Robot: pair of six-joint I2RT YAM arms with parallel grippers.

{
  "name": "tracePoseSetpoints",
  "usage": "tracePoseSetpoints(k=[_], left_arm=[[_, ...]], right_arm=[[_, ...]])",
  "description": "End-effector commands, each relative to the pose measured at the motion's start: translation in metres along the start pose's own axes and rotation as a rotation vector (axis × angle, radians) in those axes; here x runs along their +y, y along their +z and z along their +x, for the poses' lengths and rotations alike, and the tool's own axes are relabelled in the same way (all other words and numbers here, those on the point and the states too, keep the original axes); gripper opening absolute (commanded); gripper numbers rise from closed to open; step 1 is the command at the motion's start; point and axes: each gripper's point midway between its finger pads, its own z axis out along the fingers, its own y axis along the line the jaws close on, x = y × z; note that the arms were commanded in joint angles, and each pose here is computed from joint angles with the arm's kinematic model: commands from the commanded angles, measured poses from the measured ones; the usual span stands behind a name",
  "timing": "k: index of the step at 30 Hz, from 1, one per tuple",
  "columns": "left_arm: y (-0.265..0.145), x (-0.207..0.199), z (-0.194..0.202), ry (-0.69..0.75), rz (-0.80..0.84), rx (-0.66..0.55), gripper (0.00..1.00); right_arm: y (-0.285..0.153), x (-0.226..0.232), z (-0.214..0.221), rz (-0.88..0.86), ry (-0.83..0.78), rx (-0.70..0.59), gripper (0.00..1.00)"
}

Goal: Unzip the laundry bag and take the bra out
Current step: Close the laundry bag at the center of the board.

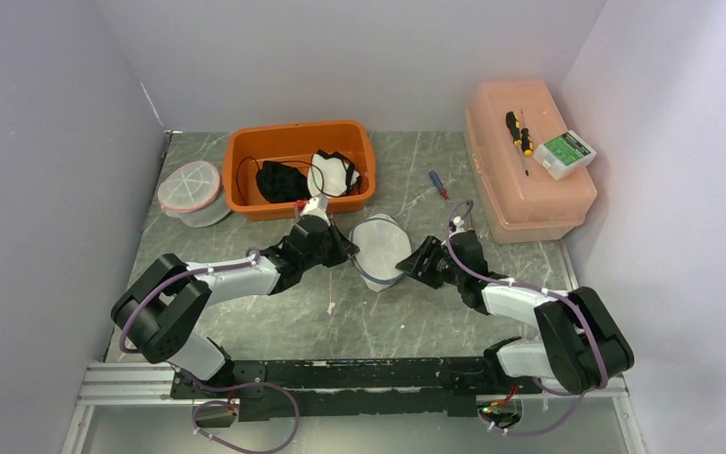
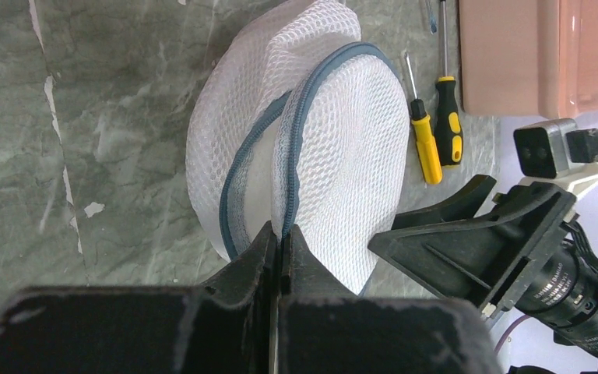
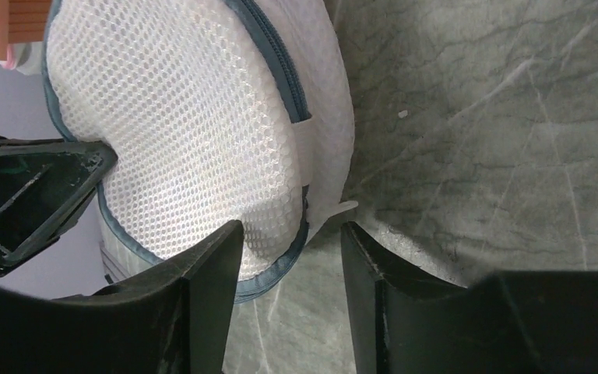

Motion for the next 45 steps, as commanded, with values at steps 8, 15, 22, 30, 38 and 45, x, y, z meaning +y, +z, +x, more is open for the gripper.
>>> tracePoseSetpoints(k=[8, 15, 22, 30, 38, 45], left_arm=[[0.002, 0.019, 0.0, 0.01, -0.071, -0.016, 0.03], [-0.004, 0.03, 0.003, 0.032, -0.133, 0.002, 0.09], [-0.033, 0.02, -0.011, 0.067, -0.122, -0.027, 0.72], [-0.029, -0.006, -0.017, 0.19, 0.018, 0.029, 0.89], [0.013, -0.011, 0.005, 0.249, 0.086, 0.181, 0.89], [0.03, -0.004, 0.018, 0.269, 0.088, 0.238, 0.83]], right_arm=[[0.002, 0.032, -0.021, -0.107, -0.063, -0.04, 0.16], [-0.007, 0.005, -0.019, 0.056, -0.152, -0.023, 0.0], [-0.021, -0.014, -0.004, 0.128, -0.21, 0.046, 0.0], [-0.031, -0.018, 0.006, 0.138, -0.236, 0.085, 0.0], [-0.032, -0.015, 0.006, 0.13, -0.236, 0.104, 0.0], [-0.033, -0.01, 0.007, 0.119, -0.242, 0.121, 0.0]])
